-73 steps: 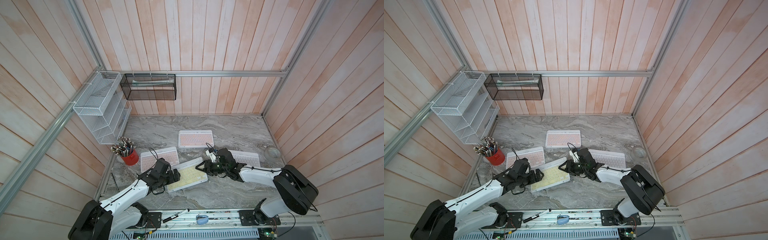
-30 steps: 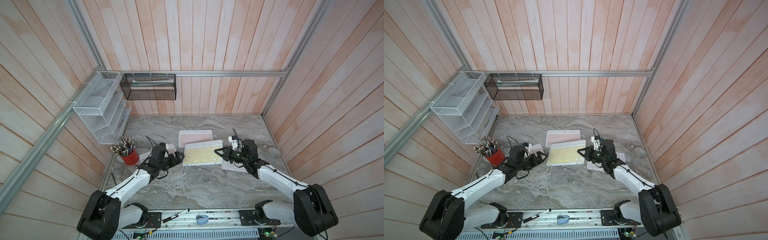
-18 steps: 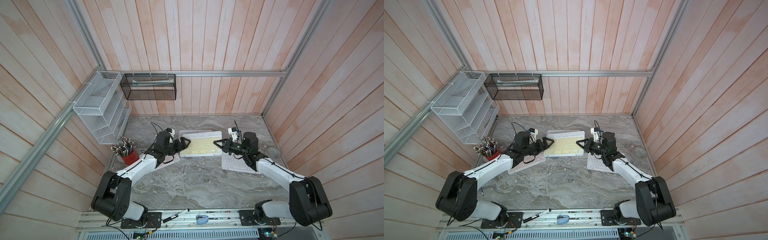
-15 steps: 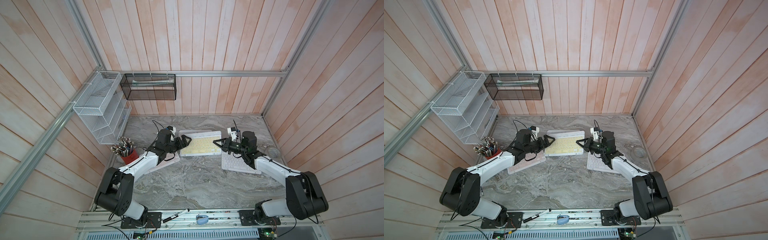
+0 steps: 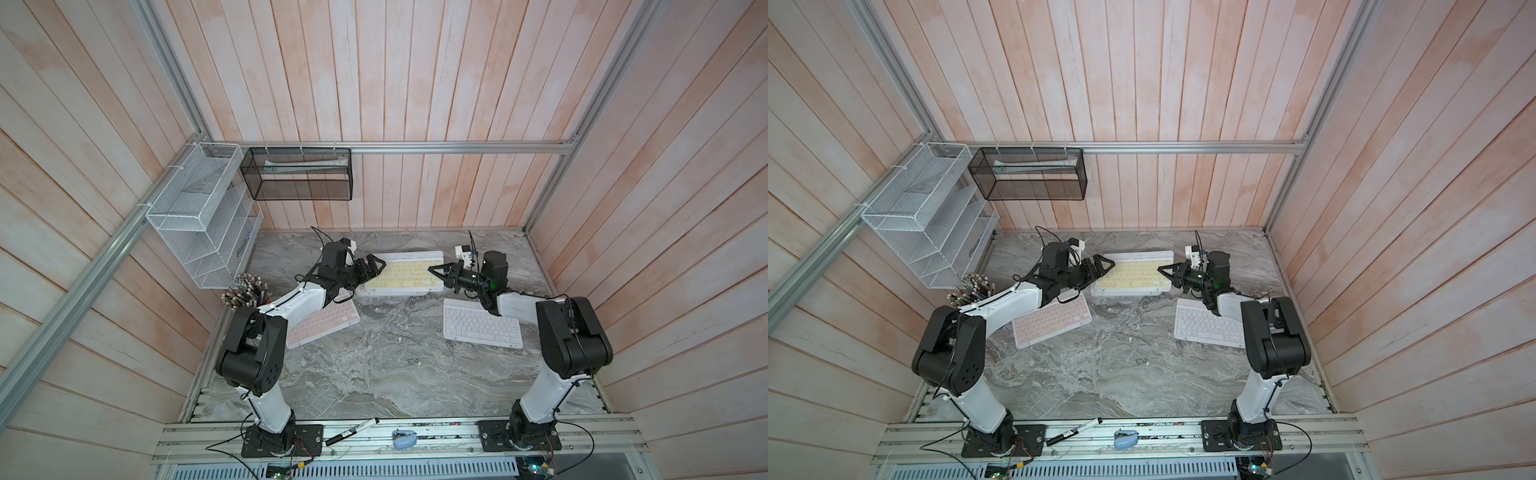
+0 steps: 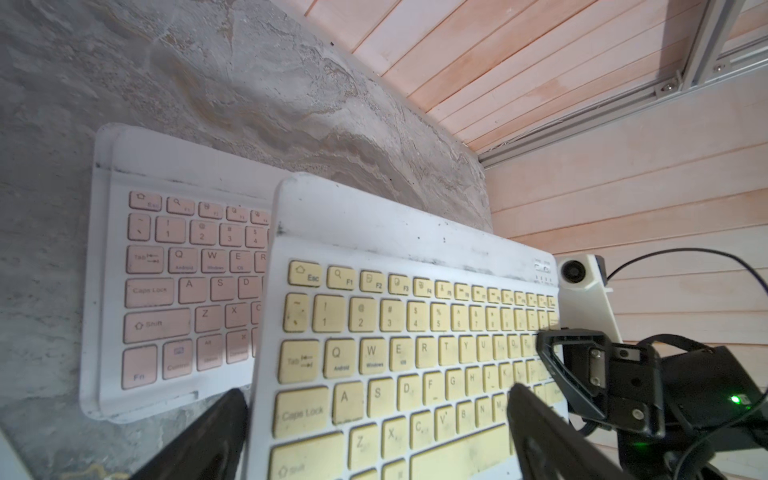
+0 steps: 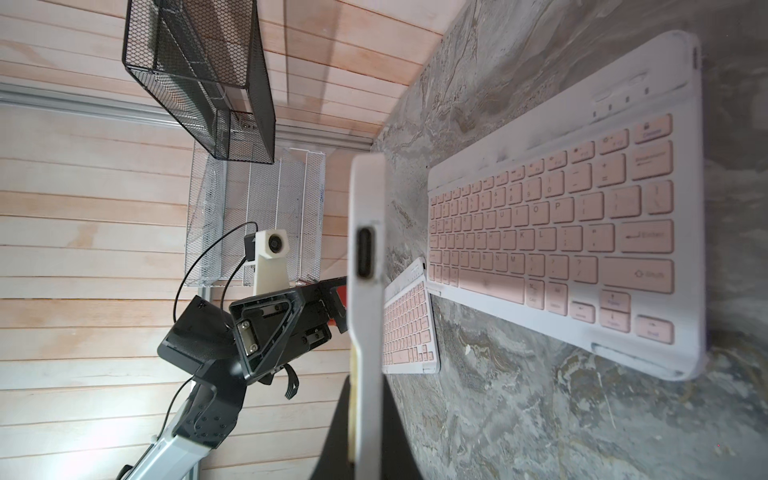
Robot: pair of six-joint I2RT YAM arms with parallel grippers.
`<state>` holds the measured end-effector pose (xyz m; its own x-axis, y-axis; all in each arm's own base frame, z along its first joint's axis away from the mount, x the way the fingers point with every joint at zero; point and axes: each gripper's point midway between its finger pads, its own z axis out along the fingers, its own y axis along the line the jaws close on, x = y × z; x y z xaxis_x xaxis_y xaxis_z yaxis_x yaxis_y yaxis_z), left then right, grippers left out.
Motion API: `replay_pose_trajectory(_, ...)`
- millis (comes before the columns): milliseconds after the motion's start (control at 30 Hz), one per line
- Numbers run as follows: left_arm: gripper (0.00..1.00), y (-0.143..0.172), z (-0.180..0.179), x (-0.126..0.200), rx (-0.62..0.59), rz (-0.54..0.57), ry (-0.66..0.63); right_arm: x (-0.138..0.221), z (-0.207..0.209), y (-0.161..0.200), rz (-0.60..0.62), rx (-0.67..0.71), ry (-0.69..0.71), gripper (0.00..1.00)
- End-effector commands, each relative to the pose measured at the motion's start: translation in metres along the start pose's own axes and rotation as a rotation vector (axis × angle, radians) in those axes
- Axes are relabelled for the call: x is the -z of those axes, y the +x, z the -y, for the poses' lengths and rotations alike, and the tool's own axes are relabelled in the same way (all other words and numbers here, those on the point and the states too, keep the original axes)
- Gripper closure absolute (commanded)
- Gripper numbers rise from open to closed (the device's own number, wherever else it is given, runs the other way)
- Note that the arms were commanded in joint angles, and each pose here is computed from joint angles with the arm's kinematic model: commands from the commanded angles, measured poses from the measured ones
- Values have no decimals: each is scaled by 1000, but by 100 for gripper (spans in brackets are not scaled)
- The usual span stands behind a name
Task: Stack the numeric keypads
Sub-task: Pick up the numeric keypad from the center of the board, then place the numeric keypad at the numeric keypad.
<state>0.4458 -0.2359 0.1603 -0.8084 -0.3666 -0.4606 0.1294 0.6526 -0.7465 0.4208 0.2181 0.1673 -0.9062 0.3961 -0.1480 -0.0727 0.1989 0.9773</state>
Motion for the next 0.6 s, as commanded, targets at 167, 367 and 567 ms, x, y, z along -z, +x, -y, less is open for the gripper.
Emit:
replay_pose_trajectory(167,3,-12,-11,-12,2,-24,9,-18,-22,-23,-27,29,-145,100)
replay_pose_trajectory(367,3,-20,-20,-17,10,-27,7,-32,-11,-32,-54,13,-119,100)
replay_pose_trajectory(567,3,-30,-25,-24,8,-29,1,-46,15,-37,-80,-7,-41,100)
